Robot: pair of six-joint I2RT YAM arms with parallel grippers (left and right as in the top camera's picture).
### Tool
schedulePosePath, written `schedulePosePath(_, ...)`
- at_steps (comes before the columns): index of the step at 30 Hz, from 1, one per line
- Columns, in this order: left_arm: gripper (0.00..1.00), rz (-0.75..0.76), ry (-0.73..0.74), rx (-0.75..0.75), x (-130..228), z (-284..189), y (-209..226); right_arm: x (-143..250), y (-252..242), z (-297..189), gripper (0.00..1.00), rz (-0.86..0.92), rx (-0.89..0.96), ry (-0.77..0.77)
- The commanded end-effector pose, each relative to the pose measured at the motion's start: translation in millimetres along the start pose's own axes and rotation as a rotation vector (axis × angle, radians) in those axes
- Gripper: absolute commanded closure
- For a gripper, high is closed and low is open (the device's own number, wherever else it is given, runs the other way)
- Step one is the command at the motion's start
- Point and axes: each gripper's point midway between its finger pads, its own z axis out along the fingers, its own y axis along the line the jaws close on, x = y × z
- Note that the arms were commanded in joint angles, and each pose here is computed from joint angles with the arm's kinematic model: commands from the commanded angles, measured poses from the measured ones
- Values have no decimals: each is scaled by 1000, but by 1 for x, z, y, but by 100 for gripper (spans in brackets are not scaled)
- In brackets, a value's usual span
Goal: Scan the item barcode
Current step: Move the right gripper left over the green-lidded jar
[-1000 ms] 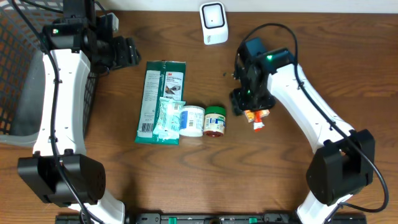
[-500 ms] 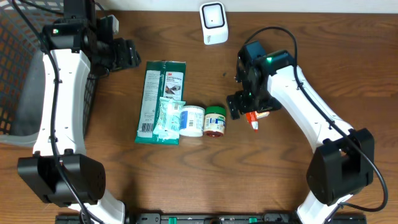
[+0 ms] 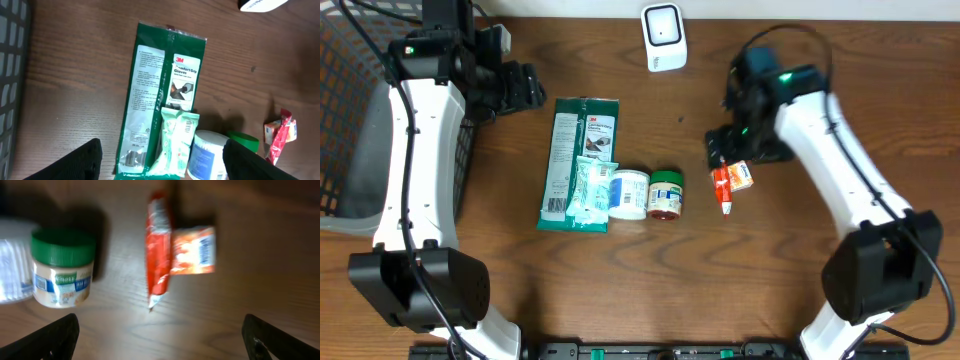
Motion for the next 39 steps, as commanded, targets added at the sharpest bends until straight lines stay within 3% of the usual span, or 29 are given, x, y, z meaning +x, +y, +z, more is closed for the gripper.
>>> schedulePosePath(1,22,18,-67,-46,-4,-24,2,-14,-36,-20,1,59,18,-59)
schedulePosePath(5,23,19,-94,-67,3,-46,1,-22,-85,-20,1,193,25,-99)
schedulePosePath(9,22,8,-10,-77,28,-49,0,-26,-113,-18,1,285,-26,-133)
schedulePosePath(18,22,-42,224,26,83,-40,-18,-34,-106,-20,1,318,-188,-170)
schedulePosePath(25,22,-36,209,18,79,-37,-15,-22,-45,-26,1,279,-438,-80)
schedulePosePath(29,22,-26,174,24,71,-35,-17,-11,-2,-10,1,207,-447,-15)
schedulePosePath(35,22,-17,142,29,63,-34,-18,5,35,31,1,243,-316,52)
schedulePosePath(39,22,-16,141,29,62,-33,-17,7,64,49,1,187,-213,12)
